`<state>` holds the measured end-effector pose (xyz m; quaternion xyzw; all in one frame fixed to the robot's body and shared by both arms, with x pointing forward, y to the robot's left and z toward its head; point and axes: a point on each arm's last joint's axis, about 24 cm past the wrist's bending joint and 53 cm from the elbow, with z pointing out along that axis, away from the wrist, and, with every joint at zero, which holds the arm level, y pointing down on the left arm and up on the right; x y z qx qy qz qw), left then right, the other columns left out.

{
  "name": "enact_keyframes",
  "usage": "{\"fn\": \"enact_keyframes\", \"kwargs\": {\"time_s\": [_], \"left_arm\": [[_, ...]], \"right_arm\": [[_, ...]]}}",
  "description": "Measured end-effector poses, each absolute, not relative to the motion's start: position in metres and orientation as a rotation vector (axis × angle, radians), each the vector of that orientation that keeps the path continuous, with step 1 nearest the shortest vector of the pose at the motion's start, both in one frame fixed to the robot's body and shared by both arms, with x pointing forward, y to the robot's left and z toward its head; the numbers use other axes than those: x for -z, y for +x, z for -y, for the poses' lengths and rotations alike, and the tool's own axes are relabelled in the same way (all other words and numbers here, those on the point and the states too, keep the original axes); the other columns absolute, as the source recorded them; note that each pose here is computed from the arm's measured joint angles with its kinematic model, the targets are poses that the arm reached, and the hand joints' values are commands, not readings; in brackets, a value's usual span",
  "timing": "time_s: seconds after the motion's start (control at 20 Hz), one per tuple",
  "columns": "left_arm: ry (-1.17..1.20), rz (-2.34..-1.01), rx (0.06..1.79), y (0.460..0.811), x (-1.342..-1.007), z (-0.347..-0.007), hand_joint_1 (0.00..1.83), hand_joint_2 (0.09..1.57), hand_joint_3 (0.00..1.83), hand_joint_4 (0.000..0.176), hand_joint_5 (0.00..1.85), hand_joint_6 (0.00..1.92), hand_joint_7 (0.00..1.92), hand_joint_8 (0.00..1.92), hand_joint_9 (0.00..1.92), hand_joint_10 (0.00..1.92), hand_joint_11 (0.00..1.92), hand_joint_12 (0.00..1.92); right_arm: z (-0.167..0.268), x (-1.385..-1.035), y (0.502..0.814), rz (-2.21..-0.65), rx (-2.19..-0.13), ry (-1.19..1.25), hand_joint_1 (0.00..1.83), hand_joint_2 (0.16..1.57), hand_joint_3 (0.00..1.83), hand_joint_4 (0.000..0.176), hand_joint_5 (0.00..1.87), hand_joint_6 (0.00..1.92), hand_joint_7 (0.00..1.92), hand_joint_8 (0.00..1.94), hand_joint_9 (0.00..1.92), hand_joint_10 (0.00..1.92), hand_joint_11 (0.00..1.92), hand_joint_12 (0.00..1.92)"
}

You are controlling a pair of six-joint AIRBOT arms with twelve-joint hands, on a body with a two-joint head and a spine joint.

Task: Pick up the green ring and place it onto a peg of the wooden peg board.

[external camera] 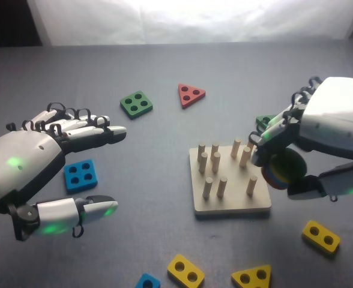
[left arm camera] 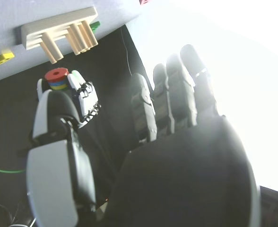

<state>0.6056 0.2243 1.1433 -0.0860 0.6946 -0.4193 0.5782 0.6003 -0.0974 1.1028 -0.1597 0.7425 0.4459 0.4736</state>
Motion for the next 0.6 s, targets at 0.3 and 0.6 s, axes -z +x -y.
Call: {"fn": "enact_keyframes", "kwargs": {"time_s": [0.3, 0.6], "left_arm": [[-0.203, -1.626, 0.984, 0.605, -1.143, -0.224, 0.77, 1.05, 0.00, 0.075, 0.47, 0.00, 0.33, 0.00, 0.29, 0.00, 0.00, 0.96], [-0.204, -1.628, 0.987, 0.605, -1.143, -0.224, 0.78, 1.04, 0.00, 0.071, 0.51, 0.00, 0.35, 0.00, 0.32, 0.00, 0.00, 1.05]], "right_arm": [[0.081, -1.090, 0.599, -1.847, -1.093, -0.443, 1.36, 1.08, 0.00, 0.000, 0.90, 1.03, 1.05, 0.75, 1.11, 1.01, 0.97, 1.21], [0.077, -1.089, 0.602, -1.843, -1.094, -0.440, 1.25, 1.07, 0.00, 0.002, 1.01, 0.94, 1.13, 0.77, 1.13, 0.96, 1.02, 1.33]]}}
